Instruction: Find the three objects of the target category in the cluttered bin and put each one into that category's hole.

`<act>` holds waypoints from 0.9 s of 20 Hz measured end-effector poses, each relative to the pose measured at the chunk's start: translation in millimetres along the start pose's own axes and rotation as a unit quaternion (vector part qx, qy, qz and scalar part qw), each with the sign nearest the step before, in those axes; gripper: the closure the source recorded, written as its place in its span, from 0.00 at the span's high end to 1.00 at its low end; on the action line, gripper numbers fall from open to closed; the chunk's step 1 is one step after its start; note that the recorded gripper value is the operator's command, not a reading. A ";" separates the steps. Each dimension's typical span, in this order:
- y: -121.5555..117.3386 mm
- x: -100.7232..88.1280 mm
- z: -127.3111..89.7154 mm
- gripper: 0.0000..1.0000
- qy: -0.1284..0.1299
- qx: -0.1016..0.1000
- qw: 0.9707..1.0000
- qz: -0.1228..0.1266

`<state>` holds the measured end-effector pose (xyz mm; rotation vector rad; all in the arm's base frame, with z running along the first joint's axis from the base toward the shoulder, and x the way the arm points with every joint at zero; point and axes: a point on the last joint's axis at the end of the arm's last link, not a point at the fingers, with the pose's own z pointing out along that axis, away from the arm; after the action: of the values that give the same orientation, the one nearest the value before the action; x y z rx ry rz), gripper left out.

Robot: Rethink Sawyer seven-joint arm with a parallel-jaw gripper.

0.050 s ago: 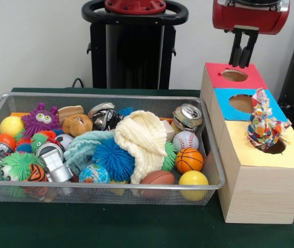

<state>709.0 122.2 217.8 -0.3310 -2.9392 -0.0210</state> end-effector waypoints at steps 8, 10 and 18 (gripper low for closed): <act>0.2 -2.3 3.2 0.00 -0.007 0.000 1.000 -0.001; 0.2 -2.4 4.3 0.00 -0.008 0.000 1.000 -0.001; 1.2 -8.8 22.9 0.00 -0.030 -0.003 1.000 -0.002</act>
<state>713.6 122.2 193.7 -0.3338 -2.9987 -0.0223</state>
